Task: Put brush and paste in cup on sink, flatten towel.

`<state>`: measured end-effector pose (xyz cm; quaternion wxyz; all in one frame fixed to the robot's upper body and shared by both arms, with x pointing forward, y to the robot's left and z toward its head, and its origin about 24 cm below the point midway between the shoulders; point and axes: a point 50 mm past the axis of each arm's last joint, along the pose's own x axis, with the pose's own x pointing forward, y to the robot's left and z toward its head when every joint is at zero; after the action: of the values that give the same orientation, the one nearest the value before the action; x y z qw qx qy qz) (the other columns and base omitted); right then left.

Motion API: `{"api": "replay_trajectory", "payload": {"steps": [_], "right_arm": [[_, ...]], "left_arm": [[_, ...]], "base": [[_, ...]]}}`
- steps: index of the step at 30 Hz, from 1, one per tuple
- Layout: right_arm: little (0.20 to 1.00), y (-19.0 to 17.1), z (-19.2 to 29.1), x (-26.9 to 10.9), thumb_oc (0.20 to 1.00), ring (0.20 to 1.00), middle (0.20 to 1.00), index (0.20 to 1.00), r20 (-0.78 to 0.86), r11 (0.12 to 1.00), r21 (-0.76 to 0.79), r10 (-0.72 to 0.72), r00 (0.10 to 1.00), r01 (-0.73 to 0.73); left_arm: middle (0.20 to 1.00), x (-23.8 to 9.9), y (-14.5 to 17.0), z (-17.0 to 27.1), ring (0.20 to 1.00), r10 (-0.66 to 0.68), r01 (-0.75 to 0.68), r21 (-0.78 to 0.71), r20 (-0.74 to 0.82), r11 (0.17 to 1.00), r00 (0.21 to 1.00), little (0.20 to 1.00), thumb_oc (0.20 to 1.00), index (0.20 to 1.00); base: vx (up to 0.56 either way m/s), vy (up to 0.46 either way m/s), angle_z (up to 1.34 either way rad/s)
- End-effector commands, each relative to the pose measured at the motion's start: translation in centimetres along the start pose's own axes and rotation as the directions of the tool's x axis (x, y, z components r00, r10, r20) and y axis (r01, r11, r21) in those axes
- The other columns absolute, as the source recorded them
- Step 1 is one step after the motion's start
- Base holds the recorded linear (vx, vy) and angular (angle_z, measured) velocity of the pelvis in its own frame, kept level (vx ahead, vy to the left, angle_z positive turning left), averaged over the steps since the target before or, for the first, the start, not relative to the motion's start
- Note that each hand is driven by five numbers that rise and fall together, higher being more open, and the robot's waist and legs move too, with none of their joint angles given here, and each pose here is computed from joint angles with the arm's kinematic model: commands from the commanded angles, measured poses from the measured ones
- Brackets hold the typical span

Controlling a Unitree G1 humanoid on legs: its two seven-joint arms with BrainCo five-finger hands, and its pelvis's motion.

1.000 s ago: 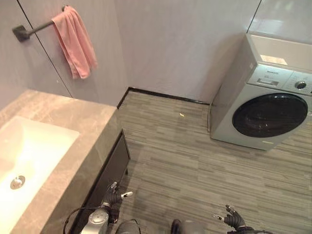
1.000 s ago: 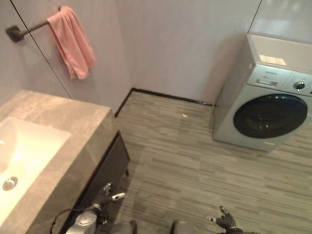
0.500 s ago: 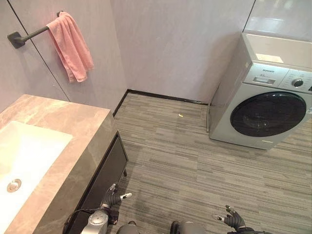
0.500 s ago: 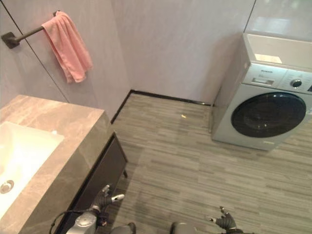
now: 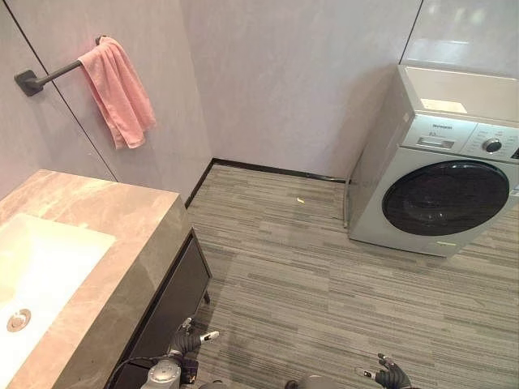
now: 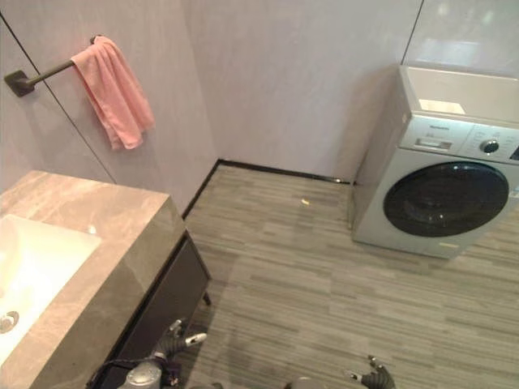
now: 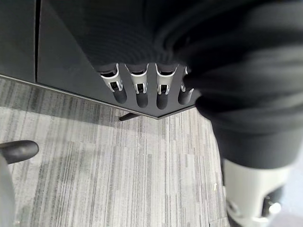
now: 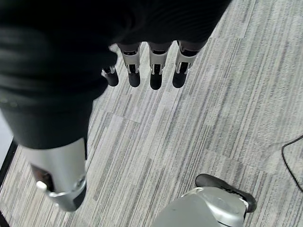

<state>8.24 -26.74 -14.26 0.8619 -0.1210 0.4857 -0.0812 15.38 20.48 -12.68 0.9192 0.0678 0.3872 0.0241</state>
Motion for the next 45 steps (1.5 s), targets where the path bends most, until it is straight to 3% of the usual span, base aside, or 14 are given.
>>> {"api": "replay_trajectory", "payload": {"steps": [1, 12, 17, 28, 36, 45], "right_arm": [[1.0, -1.9, 2.0, 0.3, 1.0, 1.0, 1.0, 1.0, 0.08, 0.998, 0.028, -0.061, 0.995, 0.059], [1.0, -3.4, 2.9, 0.2, 1.0, 1.0, 1.0, 1.0, 0.124, 0.992, -0.001, -0.122, 0.985, 0.123], [1.0, -0.3, 4.7, 1.0, 1.0, 1.0, 1.0, 1.0, 0.155, 0.999, -0.02, -0.024, 0.988, 0.027], [1.0, 1.2, 7.6, 0.8, 1.0, 1.0, 1.0, 1.0, 0.279, 0.999, -0.031, 0.045, 0.959, -0.038], [1.0, 0.7, 5.5, 0.5, 1.0, 1.0, 1.0, 1.0, 0.224, 1.0, -0.007, 0.022, 0.974, -0.02], [1.0, 0.7, 5.4, 0.5, 1.0, 1.0, 1.0, 1.0, 0.228, 0.999, 0.002, 0.043, 0.973, -0.044]], "left_arm": [[1.0, 0.9, 0.3, 4.1, 1.0, 0.017, -0.012, -0.035, 0.155, 0.999, 0.988, 1.0, 1.0, 1.0], [1.0, 1.1, 0.9, 4.7, 1.0, 0.069, -0.061, -0.054, 0.166, 0.997, 0.984, 1.0, 1.0, 1.0], [1.0, 0.8, 2.0, 3.7, 1.0, 0.094, -0.086, -0.06, 0.144, 0.994, 0.985, 1.0, 1.0, 1.0], [1.0, 0.9, 1.8, 4.5, 1.0, 0.059, -0.06, -0.001, 0.168, 0.998, 0.984, 1.0, 1.0, 1.0], [1.0, 1.0, 0.7, 4.0, 1.0, 0.015, -0.022, 0.041, 0.152, 0.999, 0.988, 1.0, 1.0, 1.0], [1.0, 0.9, 0.8, 3.0, 1.0, 0.049, -0.047, -0.026, 0.11, 0.999, 0.993, 1.0, 1.0, 1.0]], "base": [[0.03, -0.187, 0.49], [0.23, 0.025, 0.08], [0.74, 0.398, -0.87], [0.3, 0.227, 0.15], [0.36, -0.065, 0.79], [0.3, -0.186, 0.61]]}}
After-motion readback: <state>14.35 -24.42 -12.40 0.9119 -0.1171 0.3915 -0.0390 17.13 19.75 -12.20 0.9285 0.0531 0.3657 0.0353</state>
